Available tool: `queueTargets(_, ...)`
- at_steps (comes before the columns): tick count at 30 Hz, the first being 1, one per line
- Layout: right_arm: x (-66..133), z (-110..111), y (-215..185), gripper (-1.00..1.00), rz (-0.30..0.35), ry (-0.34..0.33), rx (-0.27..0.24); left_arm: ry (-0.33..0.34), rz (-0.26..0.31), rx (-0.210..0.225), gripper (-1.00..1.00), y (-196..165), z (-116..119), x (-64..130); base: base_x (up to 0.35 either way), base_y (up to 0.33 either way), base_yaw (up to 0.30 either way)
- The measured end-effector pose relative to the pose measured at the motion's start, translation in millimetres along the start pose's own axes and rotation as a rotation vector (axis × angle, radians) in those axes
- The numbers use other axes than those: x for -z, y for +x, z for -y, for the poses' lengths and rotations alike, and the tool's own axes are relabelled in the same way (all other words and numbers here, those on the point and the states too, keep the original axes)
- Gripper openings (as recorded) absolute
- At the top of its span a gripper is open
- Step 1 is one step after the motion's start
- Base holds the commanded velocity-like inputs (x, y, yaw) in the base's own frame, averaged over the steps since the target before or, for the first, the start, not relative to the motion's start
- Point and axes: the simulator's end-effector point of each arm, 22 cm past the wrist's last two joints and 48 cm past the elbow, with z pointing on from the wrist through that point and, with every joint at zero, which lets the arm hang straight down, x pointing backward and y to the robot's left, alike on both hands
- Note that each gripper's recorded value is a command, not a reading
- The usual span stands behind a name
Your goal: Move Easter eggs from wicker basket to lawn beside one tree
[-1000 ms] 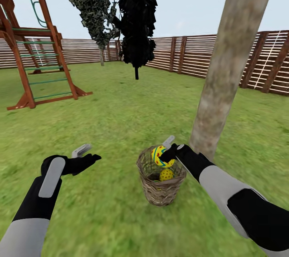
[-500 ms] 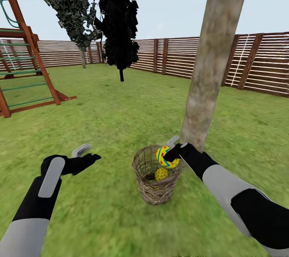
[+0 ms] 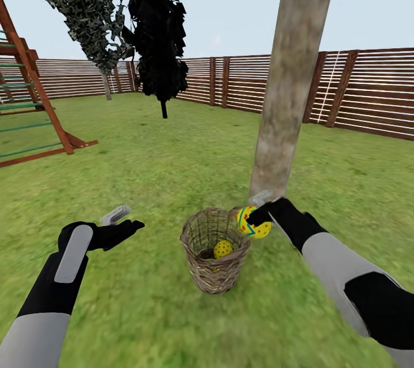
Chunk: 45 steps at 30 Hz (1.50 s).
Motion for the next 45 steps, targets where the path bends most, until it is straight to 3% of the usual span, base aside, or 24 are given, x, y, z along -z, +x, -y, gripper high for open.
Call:
queueTargets(13,-2.2,23,27,-1.0,-0.041,0.022,-0.039,0.001,-0.002,0.001,1.0,1,0,-0.7,0.0,0.0,0.0)
queueTargets(16,1.0,47,42,-1.0,-0.056,0.052,-0.056,0.001,-0.002,0.001,1.0,1,0,-0.7,0.0,0.0,0.0)
queueTargets(18,0.6,52,48,-1.0,-0.063,0.056,-0.073,0.001,-0.002,0.001,1.0,1,0,-0.7,0.0,0.0,0.0)
queueTargets(26,-5.8,52,75,-1.0,-0.115,0.054,-0.095,0.0,-0.003,0.001,1.0,1,0,-0.7,0.0,0.0,0.0)
queueTargets(29,-4.4,73,91,-1.0,-0.139,0.112,-0.111,0.0,-0.002,0.001,1.0,1,0,-0.7,0.0,0.0,0.0)
queueTargets(33,-0.4,99,101,-1.0,-0.126,0.181,-0.258,0.0,-0.002,0.001,1.0,1,0,-0.7,0.0,0.0,0.0)
queueTargets(37,0.2,113,109,-1.0,-0.118,0.241,-0.289,0.0,-0.002,0.0,1.0,1,0,-0.7,0.0,0.0,0.0)
queueTargets(39,3.6,129,115,-1.0,-0.107,0.315,-0.355,0.001,-0.004,0.0,1.0,2,1,-1.1,0.0,0.0,0.0)
queueTargets(41,4.4,136,122,-1.0,-0.101,0.343,-0.415,0.0,-0.004,0.0,1.0,2,0,-1.1,0.0,0.0,0.0)
queueTargets(45,5.3,147,135,-1.0,-0.098,0.421,-0.427,0.0,-0.004,0.0,1.0,2,0,-1.2,0.0,0.0,0.0)
